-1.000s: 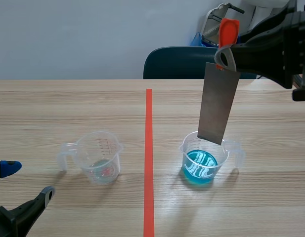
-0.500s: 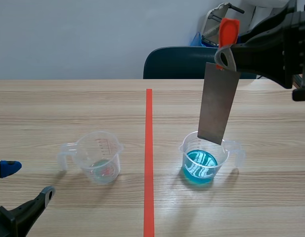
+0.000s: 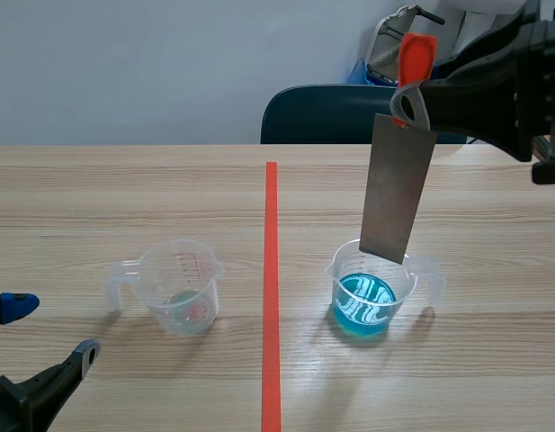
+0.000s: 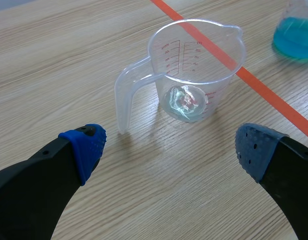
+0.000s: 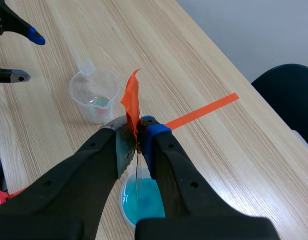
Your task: Do the redox reaction experiment
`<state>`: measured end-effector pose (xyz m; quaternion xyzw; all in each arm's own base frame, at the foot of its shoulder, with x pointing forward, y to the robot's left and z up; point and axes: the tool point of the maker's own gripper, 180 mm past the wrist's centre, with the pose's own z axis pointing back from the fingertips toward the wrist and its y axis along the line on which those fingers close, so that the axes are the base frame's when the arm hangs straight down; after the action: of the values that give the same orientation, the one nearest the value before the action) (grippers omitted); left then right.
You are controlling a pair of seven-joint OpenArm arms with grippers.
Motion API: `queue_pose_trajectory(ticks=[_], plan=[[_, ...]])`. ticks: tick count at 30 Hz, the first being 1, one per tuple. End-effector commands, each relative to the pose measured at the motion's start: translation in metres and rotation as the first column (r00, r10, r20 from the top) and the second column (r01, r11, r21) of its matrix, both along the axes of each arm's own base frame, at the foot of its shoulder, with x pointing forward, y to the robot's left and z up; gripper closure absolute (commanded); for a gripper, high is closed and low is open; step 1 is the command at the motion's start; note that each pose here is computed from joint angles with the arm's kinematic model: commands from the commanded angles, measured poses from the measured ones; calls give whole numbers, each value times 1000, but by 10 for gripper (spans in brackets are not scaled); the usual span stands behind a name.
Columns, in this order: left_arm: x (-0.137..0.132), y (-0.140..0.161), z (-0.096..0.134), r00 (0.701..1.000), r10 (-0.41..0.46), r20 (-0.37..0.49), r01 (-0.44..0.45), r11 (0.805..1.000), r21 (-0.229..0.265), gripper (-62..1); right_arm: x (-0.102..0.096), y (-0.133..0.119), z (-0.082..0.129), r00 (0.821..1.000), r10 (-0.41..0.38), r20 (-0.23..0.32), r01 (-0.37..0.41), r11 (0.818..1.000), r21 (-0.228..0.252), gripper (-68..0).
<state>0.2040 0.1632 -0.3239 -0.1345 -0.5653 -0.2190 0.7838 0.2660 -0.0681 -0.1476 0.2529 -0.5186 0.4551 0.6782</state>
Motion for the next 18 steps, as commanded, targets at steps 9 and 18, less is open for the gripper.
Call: queue_pose_trajectory(ticks=[9,18], plan=[[4,-3,8,1000,2,29,-1,1000,-17,-555,0,2,11,999,14,31,-14,1000,16,-6],[4,-3,8,1000,2,29,-1,1000,-16,-555,0,3,13,999,17,36,-18,999,27,-6]])
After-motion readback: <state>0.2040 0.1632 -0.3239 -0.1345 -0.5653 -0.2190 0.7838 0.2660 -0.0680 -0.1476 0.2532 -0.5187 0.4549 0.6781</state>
